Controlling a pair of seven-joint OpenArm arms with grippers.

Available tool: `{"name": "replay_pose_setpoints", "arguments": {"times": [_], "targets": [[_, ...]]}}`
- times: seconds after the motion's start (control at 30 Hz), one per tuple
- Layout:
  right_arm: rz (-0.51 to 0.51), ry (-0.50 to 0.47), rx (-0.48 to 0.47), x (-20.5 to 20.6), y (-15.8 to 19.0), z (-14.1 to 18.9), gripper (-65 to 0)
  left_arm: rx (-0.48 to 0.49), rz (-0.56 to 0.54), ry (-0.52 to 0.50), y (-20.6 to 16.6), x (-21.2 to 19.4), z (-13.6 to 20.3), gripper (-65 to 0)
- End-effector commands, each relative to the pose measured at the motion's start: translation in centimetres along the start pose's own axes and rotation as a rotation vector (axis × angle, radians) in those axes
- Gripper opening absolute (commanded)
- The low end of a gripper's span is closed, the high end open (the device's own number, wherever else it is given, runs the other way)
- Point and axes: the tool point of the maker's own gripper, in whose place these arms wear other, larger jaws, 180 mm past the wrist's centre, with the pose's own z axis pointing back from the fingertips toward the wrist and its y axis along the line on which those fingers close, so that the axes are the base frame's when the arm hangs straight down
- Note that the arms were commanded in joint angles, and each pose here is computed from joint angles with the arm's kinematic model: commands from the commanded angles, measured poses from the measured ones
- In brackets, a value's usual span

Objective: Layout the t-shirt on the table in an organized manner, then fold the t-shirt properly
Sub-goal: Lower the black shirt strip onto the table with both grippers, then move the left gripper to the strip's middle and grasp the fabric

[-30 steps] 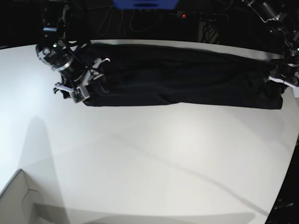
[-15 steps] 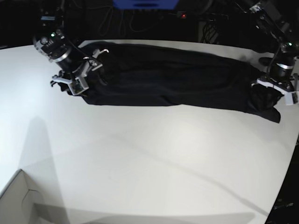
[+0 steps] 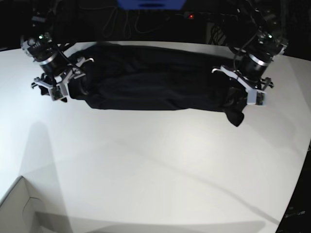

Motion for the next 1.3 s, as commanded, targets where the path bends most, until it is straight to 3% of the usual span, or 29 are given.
{"name": "replay_pose_setpoints", "arguments": {"times": [0.0, 0.13, 0.5, 0.73, 1.27], "targets": [[0.002, -0.049, -0.013, 1.3, -0.6, 0.4, -23.6, -0.019, -0.004, -0.055, -0.6, 1.4, 0.1, -65.0], [-0.006, -0.042, -0.047, 0.9, -1.7, 0.8, -23.6, -0.088, -0.010, -0.046, -2.9, 1.2, -0.9, -65.0], [-0.012, -0.026, -0.061, 0.3, -2.1, 1.2, -23.6, -0.185, -0.247, 0.088, -9.0, -1.1, -3.6, -65.0], [-0.016, -0.008, -0.054, -0.5, -1.8, 1.4, -23.6, -0.228, -0.334, 0.062, -11.3, 0.2, -4.1, -65.0], [-0.013, -0.008, -0.054, -0.5, -1.8, 1.5, -23.6, -0.367, -0.394, 0.004, -16.8, 1.5, -3.5, -65.0]]}}
